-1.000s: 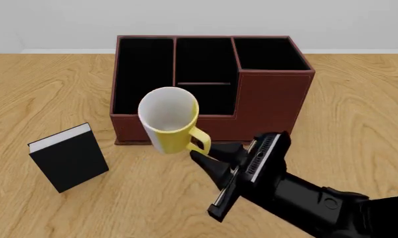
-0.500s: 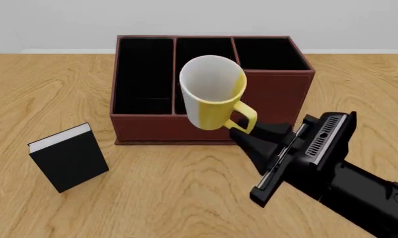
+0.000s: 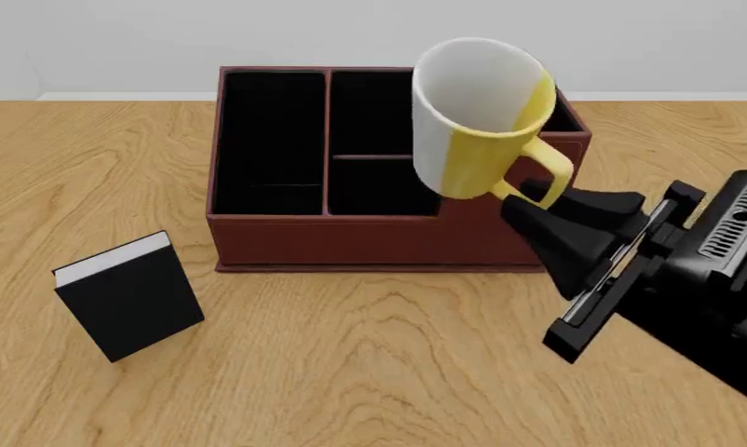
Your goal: Pick up the yellow and white mug and place it to the right of the caddy.
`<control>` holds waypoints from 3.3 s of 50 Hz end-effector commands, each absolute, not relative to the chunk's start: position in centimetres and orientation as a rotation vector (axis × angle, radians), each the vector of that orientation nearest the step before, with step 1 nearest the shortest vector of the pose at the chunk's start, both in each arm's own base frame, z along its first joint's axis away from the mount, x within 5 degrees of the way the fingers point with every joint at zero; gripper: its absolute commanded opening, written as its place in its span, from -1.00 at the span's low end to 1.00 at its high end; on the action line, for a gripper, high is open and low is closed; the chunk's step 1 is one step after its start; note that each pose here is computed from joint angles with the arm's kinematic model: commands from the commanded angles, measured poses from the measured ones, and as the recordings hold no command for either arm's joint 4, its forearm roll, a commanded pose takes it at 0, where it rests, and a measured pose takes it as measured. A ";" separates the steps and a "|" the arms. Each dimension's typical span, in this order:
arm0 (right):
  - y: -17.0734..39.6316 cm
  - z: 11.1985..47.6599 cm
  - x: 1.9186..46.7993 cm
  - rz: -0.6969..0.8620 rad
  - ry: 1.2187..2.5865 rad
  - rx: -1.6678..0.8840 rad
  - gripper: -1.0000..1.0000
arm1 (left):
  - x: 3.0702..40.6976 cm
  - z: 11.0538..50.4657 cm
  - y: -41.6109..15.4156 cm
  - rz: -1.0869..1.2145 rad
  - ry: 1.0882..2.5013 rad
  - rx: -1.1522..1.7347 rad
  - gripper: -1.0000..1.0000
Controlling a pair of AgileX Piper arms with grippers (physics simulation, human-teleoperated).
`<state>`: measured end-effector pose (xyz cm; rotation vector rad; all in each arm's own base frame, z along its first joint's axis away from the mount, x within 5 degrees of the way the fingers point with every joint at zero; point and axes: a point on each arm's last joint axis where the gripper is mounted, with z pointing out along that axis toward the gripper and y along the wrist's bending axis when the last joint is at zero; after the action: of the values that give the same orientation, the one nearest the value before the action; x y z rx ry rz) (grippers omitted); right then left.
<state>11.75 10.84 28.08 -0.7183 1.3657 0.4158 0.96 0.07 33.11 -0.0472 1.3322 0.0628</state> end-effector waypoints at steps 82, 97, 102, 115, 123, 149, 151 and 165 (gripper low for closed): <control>3.0 33.4 11.0 0.051 1.369 -0.335 -1.00 | 1.6 32.0 0.1 0.051 1.360 -0.010 1.00; 2.5 32.3 11.7 0.004 1.399 -0.302 -1.00 | 1.6 32.0 0.0 0.045 1.359 -0.002 1.00; 2.2 32.2 11.9 -0.018 1.408 -0.280 -1.00 | 1.7 31.9 0.0 0.047 1.362 -0.001 1.00; 1.4 32.1 12.5 -0.070 1.421 -0.226 -1.00 | 1.7 31.9 0.0 0.049 1.363 0.004 1.00; 1.1 31.2 13.0 -0.084 1.441 -0.202 -1.00 | 1.6 32.0 0.0 0.052 1.365 0.007 1.00; 0.1 27.4 15.9 -0.119 1.518 -0.121 -1.00 | 1.8 31.6 0.0 0.055 1.375 0.013 1.00; 0.0 27.2 16.0 -0.122 1.521 -0.118 -1.00 | 1.8 31.6 0.0 0.056 1.374 0.014 1.00; 0.1 24.7 17.2 -0.109 1.568 -0.116 -1.00 | 2.0 31.2 0.1 0.061 1.383 0.010 1.00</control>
<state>16.44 0.12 26.03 -0.1305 1.5463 -0.1210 1.95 0.05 31.39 0.0121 1.3786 0.0574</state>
